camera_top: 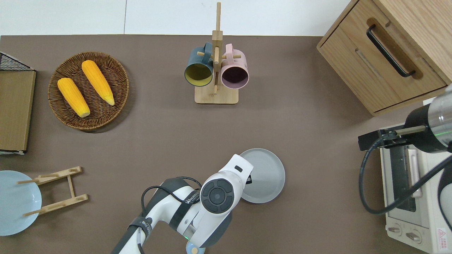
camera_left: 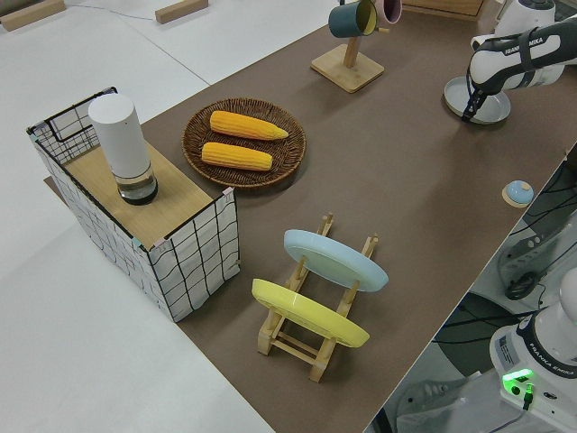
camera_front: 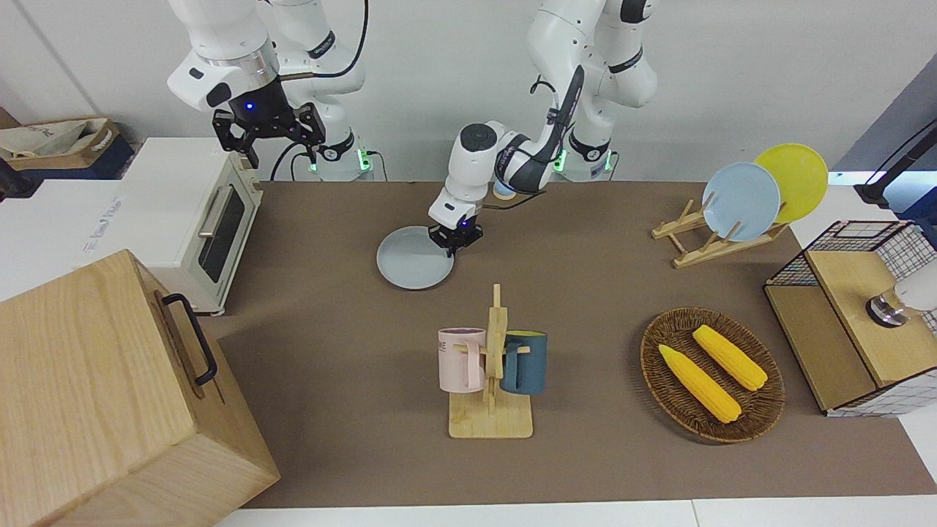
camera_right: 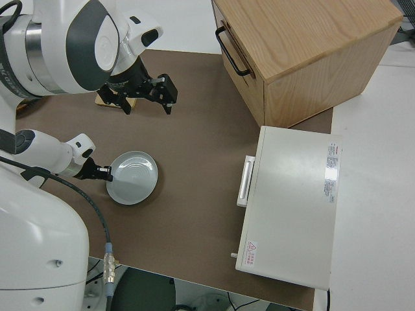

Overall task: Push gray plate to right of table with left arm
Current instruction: 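Push the gray plate with the left gripper toward the toaster oven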

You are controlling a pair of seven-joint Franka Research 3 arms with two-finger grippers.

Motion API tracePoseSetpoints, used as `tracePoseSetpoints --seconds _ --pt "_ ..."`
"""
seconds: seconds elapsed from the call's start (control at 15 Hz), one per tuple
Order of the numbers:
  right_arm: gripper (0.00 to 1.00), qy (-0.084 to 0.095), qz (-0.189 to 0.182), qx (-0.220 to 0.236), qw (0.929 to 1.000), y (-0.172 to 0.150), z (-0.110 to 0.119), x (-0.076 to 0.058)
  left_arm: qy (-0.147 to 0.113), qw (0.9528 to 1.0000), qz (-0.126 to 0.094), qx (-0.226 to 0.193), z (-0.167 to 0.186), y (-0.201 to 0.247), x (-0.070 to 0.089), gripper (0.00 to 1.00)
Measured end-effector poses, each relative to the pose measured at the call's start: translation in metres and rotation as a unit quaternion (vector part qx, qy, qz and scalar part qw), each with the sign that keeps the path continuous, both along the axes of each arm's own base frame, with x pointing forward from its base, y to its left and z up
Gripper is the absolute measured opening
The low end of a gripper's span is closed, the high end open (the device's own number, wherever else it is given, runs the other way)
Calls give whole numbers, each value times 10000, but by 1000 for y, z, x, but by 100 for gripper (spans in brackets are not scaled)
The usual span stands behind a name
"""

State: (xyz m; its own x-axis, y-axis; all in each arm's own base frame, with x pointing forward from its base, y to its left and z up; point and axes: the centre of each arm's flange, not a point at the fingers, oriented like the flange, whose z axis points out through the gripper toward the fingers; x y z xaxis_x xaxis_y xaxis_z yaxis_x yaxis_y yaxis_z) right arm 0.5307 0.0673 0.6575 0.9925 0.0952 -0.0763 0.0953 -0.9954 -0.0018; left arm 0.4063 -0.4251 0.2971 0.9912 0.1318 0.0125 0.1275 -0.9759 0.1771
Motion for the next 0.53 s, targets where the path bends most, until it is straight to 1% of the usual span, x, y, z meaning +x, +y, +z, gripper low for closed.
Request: tracePoseSetpoints --seconds 0.33,0.53 --pt "99 0 0 0 10000 0 0 0 -64 10000 47 -18 0 -32 0 4" --pt "99 0 0 0 10000 0 0 0 -61 10000 41 18 0 -37 0 4"
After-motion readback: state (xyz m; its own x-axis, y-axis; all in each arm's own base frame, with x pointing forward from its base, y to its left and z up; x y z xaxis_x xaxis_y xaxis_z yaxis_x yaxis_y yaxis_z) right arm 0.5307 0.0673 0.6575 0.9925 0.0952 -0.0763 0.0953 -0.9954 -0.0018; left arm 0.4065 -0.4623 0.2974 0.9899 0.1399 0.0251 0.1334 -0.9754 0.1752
